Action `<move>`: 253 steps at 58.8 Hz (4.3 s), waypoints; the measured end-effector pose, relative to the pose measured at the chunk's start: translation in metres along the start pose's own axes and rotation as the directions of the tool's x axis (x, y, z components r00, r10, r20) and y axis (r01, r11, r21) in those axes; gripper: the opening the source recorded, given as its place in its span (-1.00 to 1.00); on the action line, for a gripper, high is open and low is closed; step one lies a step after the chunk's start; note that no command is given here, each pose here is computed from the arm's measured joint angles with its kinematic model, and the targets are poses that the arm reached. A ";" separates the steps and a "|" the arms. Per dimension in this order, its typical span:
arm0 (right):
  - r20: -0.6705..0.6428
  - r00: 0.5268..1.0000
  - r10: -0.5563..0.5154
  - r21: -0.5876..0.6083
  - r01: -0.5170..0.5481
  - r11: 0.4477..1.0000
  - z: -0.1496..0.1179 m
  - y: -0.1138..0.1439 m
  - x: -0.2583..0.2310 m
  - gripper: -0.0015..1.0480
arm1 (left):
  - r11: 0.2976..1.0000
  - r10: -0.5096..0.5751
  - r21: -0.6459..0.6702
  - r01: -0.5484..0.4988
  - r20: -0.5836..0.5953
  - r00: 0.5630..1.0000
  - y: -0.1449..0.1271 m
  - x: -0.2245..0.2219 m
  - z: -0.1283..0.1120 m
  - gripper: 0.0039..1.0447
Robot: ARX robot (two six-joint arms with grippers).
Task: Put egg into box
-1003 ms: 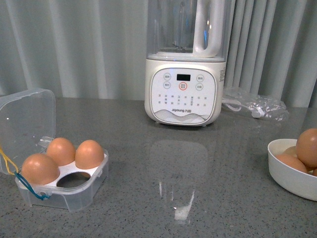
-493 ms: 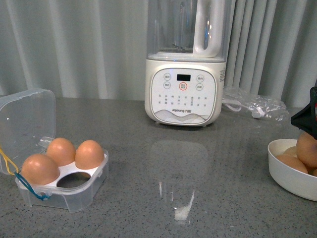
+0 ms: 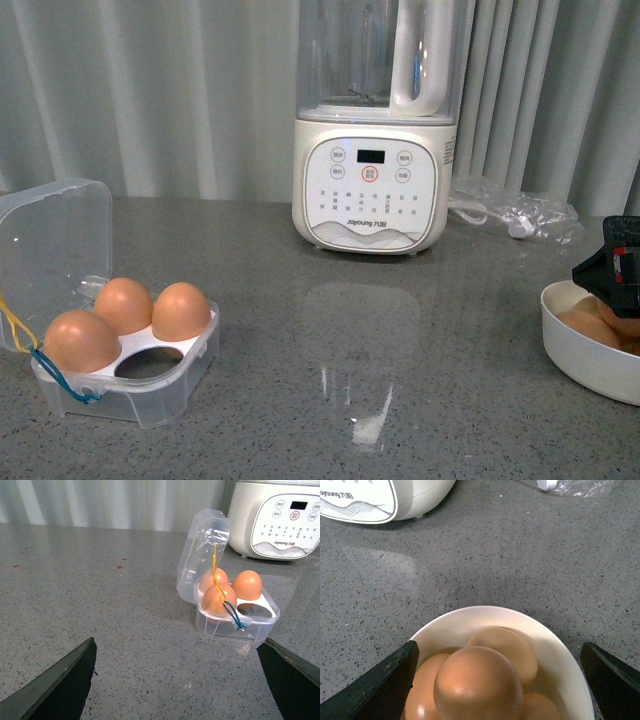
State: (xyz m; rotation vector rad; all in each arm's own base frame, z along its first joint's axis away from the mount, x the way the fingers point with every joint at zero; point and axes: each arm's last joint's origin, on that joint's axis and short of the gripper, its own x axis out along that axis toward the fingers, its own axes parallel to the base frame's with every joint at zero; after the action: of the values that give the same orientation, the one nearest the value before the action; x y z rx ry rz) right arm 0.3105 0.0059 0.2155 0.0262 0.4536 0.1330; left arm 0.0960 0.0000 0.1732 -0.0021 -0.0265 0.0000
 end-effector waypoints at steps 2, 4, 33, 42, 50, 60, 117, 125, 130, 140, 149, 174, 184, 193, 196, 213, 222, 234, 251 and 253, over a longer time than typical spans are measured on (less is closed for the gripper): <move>-0.002 1.000 0.001 -0.001 -0.001 1.000 -0.001 0.000 0.000 0.86 | 1.000 0.000 0.000 0.000 0.000 1.000 0.000 0.000 0.000 0.87; -0.002 1.000 0.001 -0.001 -0.001 1.000 -0.002 0.000 0.001 0.86 | 1.000 0.000 0.000 0.000 0.000 1.000 0.000 0.000 0.000 0.87; -0.007 1.000 0.012 -0.020 -0.012 1.000 -0.008 0.002 0.003 -0.04 | 1.000 0.000 0.000 0.000 0.000 1.000 0.000 0.000 0.000 0.87; -0.003 1.000 0.014 -0.029 -0.014 0.999 -0.007 0.003 0.001 -0.17 | 1.000 0.000 0.000 0.000 0.000 1.000 0.000 0.000 0.000 0.87; 0.003 1.000 0.013 -0.032 -0.013 0.999 -0.005 0.003 -0.002 -0.17 | 1.000 0.000 0.000 0.000 0.000 1.000 0.000 0.000 0.000 0.87; 0.035 0.999 0.020 -0.042 -0.018 0.999 0.003 0.006 -0.013 -0.17 | 1.000 0.000 0.000 0.000 0.000 1.000 0.000 0.000 0.000 0.87; -0.090 0.674 0.733 -0.280 -0.724 0.631 0.052 0.195 0.006 -0.17 | 1.000 0.000 0.000 0.000 0.000 1.000 0.000 0.000 0.000 0.87; -0.129 0.654 0.745 -0.287 -0.744 0.603 0.045 0.202 0.006 -0.17 | 1.000 0.000 0.000 0.000 0.000 1.000 0.000 0.000 0.000 0.87; -0.152 0.646 0.748 -0.288 -0.753 0.592 0.042 0.206 0.009 -0.17 | 1.000 0.000 0.000 0.000 0.000 1.000 0.000 0.000 0.000 0.87; -0.194 0.636 0.747 -0.292 -0.765 0.574 0.038 0.214 0.017 -0.17 | 1.000 0.000 0.000 0.000 0.000 1.000 0.000 0.000 0.000 0.87; -0.214 0.628 0.748 -0.297 -0.771 0.563 0.039 0.221 0.023 -0.17 | 1.000 0.000 0.000 0.000 0.000 1.000 0.000 0.000 0.000 0.87; -0.280 0.592 0.756 -0.322 -0.799 0.507 0.029 0.244 0.026 -0.17 | 1.000 0.000 0.000 0.000 0.000 1.000 0.000 0.000 0.000 0.87; -0.289 0.598 0.747 -0.334 -0.795 0.507 0.026 0.245 0.028 -0.17 | 1.000 0.000 0.000 0.000 0.000 1.000 0.000 0.000 0.000 0.87; -0.305 0.600 0.739 -0.332 -0.795 0.509 0.021 0.245 0.033 -0.17 | 1.000 0.000 0.000 0.000 0.000 1.000 0.000 0.000 0.000 0.87; -0.310 0.602 0.736 -0.329 -0.794 0.511 0.020 0.245 0.035 -0.17 | 1.000 0.000 0.000 0.000 0.000 1.000 0.000 0.000 0.000 0.87; -0.312 0.605 0.733 -0.333 -0.792 0.512 0.020 0.247 0.038 -0.18 | 1.000 0.000 0.000 0.000 0.000 1.000 0.000 0.000 0.000 0.87; -0.311 0.605 0.733 -0.333 -0.792 0.513 0.020 0.247 0.038 -0.18 | 1.000 0.000 0.000 0.000 0.000 1.000 0.000 0.000 0.000 0.87; -0.311 0.605 0.733 -0.334 -0.791 0.512 0.020 0.247 0.038 0.32 | 1.000 0.000 0.000 0.000 0.000 1.000 0.000 0.000 0.000 0.87; -0.309 0.606 0.733 -0.336 -0.791 0.512 0.021 0.247 0.038 0.75 | 1.000 0.000 0.000 0.000 0.000 1.000 0.000 0.000 0.000 0.87; -0.308 0.606 0.733 -0.336 -0.790 0.512 0.021 0.247 0.038 0.76 | 1.000 0.000 0.000 0.000 0.000 1.000 0.000 0.000 0.000 0.87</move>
State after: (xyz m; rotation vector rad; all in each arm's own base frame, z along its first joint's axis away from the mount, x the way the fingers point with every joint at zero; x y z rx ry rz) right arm 0.3234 0.2557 0.2315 -0.2437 0.5050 1.1480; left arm 0.0960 0.0000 0.1732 -0.0021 -0.0265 0.0000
